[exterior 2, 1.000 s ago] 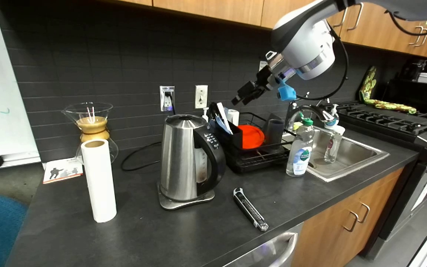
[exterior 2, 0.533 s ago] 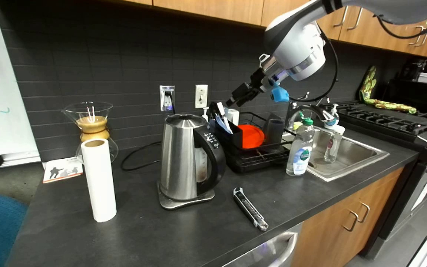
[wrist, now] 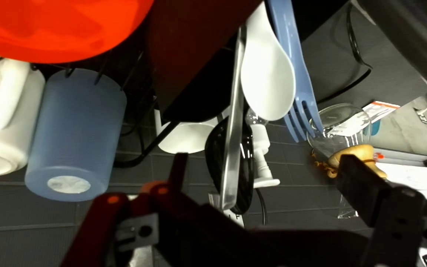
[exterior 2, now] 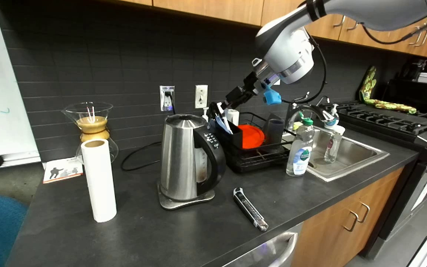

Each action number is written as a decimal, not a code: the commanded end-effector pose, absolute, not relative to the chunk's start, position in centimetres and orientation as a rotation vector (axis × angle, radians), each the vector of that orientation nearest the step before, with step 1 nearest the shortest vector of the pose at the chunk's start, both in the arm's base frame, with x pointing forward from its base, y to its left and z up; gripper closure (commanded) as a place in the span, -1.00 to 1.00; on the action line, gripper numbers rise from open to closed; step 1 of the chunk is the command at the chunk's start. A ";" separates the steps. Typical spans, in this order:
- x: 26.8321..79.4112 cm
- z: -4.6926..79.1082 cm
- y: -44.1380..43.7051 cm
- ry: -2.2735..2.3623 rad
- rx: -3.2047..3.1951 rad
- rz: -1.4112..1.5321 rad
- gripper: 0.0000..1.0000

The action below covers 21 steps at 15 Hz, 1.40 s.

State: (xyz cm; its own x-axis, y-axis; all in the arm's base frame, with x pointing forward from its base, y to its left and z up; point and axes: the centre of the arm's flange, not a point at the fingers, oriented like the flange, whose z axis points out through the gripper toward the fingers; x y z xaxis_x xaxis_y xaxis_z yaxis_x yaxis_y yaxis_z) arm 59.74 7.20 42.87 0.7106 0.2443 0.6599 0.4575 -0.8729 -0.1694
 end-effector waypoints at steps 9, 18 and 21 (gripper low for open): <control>63.3 42.4 7.1 -0.577 -2.543 -0.942 -1.00; 63.3 41.9 7.9 -0.594 -2.491 -0.932 -1.00; 63.0 41.8 8.1 -0.594 -2.476 -0.925 -1.00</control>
State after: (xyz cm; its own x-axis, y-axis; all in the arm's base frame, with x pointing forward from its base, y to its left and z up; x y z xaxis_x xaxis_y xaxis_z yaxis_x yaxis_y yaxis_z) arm 62.85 8.11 41.86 0.6969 0.2402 0.6758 0.5050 -0.8334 -0.2246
